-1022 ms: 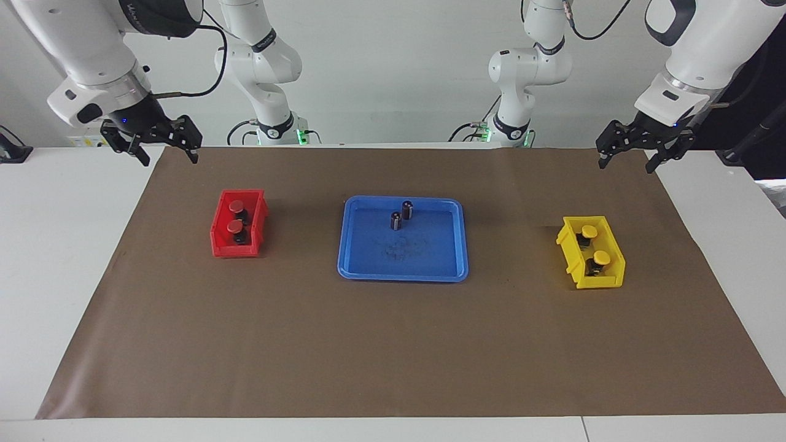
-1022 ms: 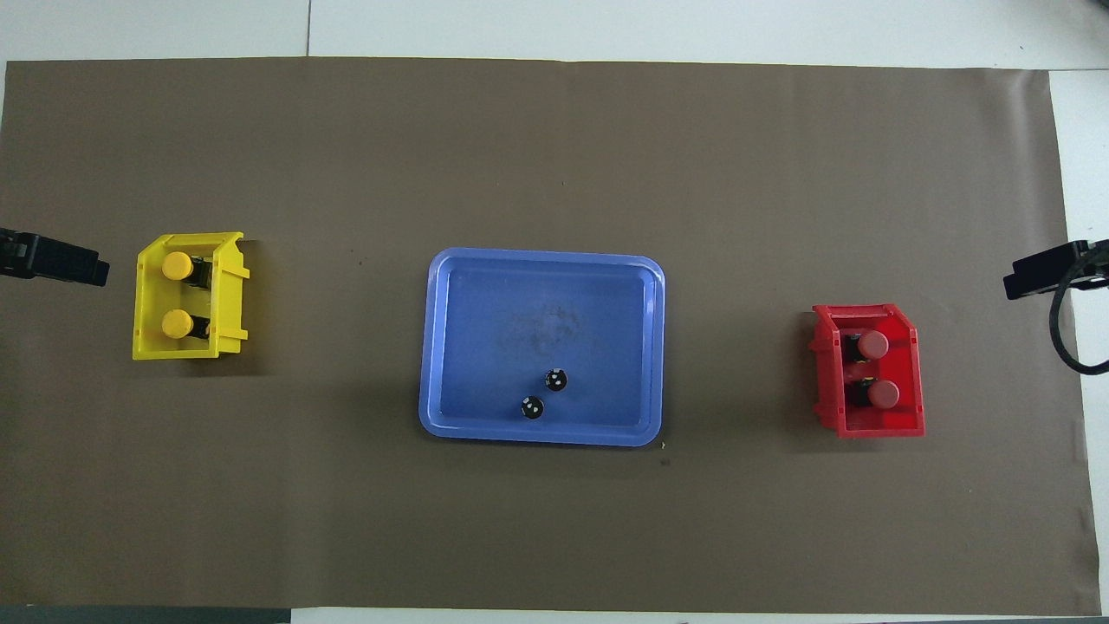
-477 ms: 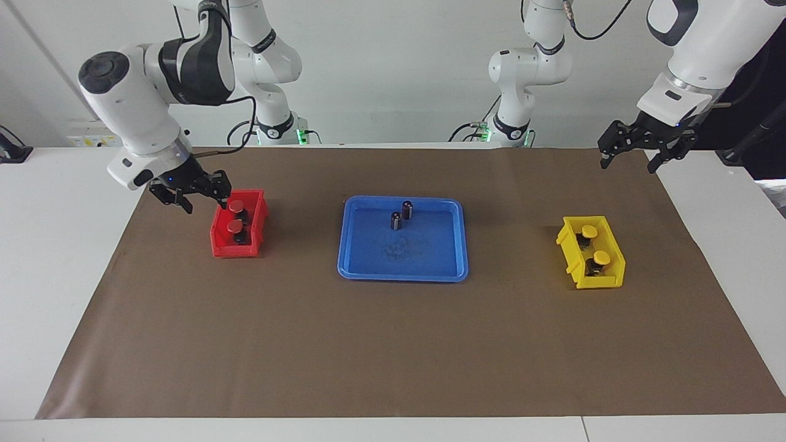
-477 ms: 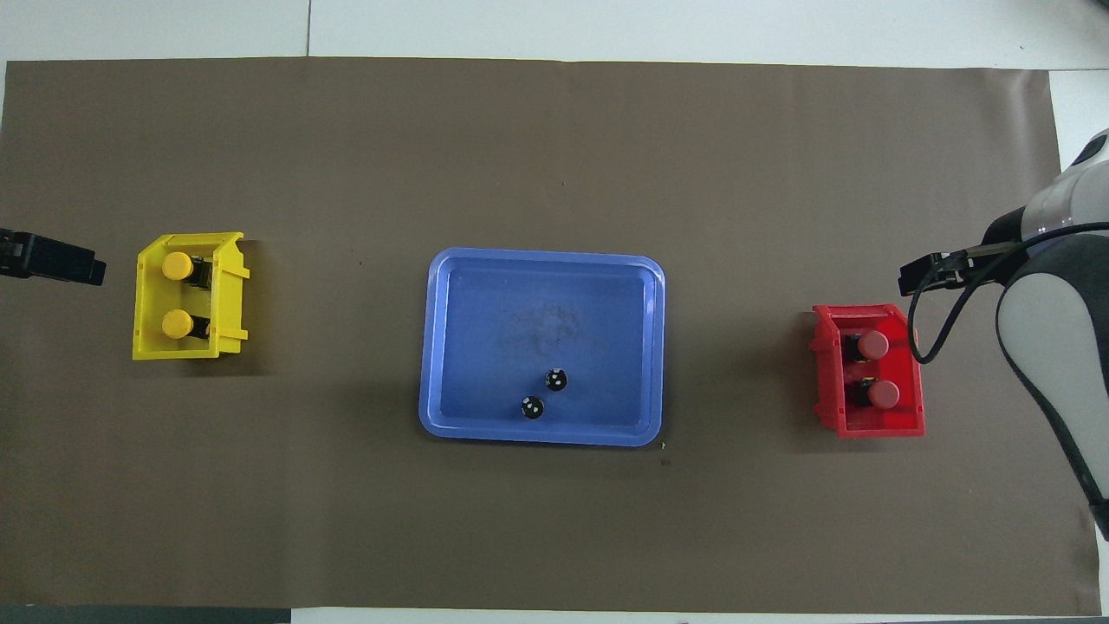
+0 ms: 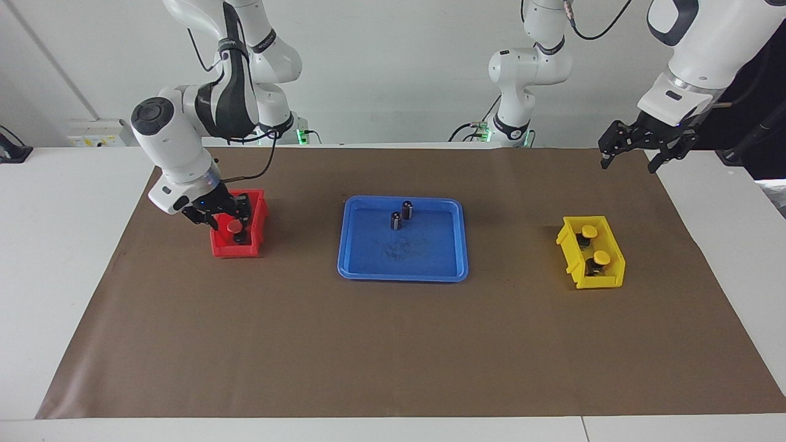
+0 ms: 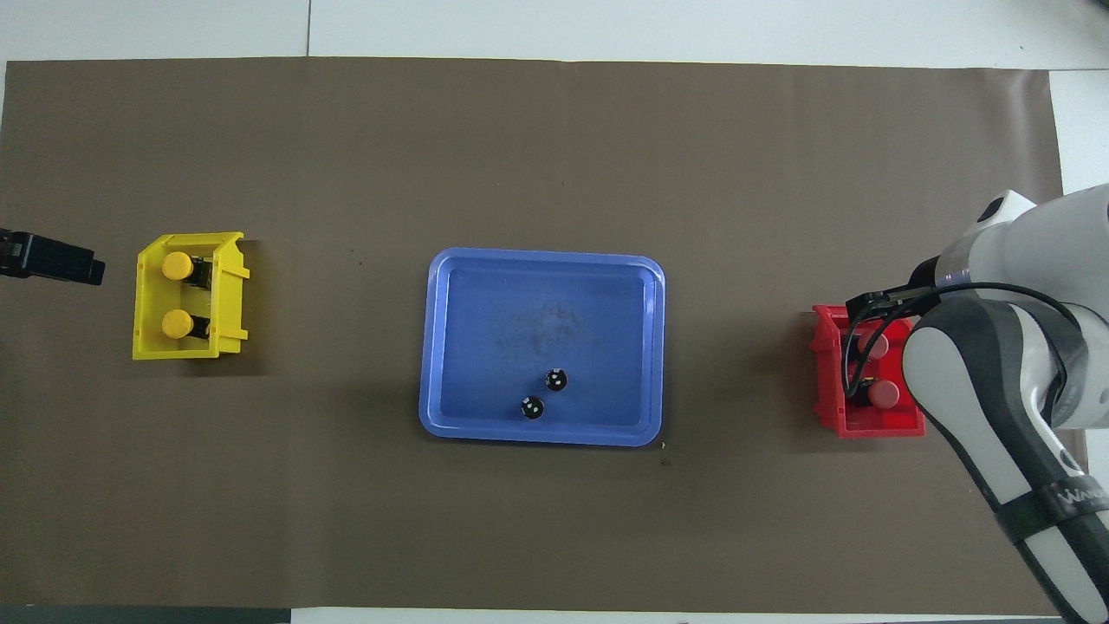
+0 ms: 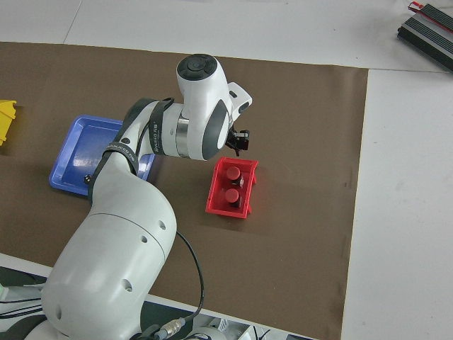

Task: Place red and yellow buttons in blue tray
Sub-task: 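Reach the right gripper down and grasp a red button in the red holder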

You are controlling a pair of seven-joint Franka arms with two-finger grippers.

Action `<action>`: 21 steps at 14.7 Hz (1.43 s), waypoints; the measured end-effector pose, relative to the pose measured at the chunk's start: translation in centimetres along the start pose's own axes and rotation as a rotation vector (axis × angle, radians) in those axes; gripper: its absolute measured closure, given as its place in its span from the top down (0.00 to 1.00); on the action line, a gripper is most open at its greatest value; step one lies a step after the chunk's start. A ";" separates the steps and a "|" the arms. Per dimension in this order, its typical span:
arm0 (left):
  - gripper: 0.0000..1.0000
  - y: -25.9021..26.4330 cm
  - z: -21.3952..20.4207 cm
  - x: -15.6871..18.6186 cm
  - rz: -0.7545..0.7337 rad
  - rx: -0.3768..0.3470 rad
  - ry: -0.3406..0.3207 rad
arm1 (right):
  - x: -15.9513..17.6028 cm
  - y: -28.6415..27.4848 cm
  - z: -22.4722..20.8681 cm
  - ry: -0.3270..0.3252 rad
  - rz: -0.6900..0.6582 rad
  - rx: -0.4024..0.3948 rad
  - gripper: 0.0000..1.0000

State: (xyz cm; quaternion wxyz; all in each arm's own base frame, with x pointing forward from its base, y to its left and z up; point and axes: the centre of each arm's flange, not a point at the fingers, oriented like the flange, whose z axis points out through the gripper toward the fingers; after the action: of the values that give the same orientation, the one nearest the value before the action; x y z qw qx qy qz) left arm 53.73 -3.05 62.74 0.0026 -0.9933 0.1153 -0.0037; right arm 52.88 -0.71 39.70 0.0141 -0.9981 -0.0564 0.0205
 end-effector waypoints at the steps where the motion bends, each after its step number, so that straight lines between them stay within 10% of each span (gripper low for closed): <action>1: 1.00 0.0 0.0 0.0 0.000 0.000 0.000 | -0.2 0.0 0.6 0.001 0.001 0.000 0.70; 21: 1.00 0.0 1.9 -1.2 -0.003 -0.004 -0.025 | -2.6 1.7 4.1 -0.002 0.015 0.000 0.63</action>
State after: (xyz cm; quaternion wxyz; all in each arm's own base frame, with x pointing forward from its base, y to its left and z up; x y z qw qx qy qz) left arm 52.60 -2.79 60.81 0.0020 -0.9935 0.1136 0.0089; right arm 50.30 -2.55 35.66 0.0140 -0.9985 -0.0489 0.0214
